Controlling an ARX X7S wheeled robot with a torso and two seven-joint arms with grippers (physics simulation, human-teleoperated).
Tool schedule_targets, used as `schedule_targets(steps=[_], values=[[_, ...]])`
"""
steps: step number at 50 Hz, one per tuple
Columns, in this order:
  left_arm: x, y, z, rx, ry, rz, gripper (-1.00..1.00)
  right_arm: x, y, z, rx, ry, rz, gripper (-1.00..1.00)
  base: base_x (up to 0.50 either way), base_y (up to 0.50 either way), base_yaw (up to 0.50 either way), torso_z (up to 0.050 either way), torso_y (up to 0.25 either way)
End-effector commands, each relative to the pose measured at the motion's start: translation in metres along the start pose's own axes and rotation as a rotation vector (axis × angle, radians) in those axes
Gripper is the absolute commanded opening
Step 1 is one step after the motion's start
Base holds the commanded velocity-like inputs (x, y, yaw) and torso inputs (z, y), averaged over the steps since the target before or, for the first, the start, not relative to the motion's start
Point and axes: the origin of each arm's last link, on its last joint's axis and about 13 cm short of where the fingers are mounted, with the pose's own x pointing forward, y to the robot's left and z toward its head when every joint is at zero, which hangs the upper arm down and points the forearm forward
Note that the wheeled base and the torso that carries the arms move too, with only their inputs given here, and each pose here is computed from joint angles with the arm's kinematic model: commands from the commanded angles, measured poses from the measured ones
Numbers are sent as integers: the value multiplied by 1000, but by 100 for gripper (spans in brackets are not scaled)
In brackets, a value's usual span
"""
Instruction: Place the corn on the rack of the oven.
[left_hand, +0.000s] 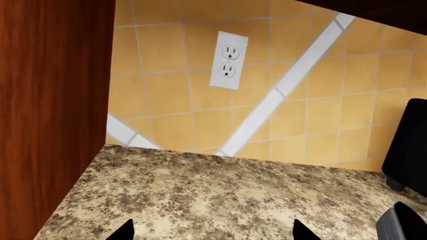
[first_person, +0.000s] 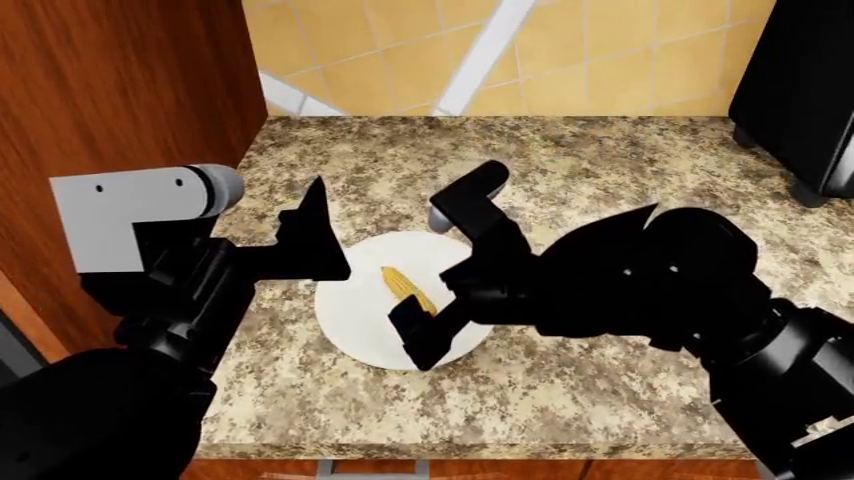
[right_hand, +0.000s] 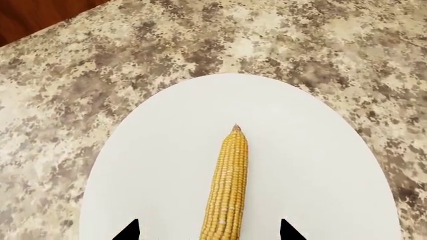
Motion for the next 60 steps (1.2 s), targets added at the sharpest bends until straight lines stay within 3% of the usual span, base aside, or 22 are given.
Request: schedule_targets(steps=[1, 44, 45, 60], values=[[1, 0, -2, 0, 4, -3, 100, 3, -2, -4, 9, 9, 11, 100, 0, 0, 0, 0, 0], [2, 1, -4, 2, 11, 7, 100, 6, -5, -8, 29, 27, -2, 100, 0, 0, 0, 0, 0], [2, 1, -3, 3, 9, 6, 100, 6, -5, -8, 27, 24, -1, -100, 0, 0, 0, 0, 0], [2, 1, -2, 4, 7, 5, 100, 4, -5, -5, 12, 16, -7, -100, 0, 0, 0, 0, 0]])
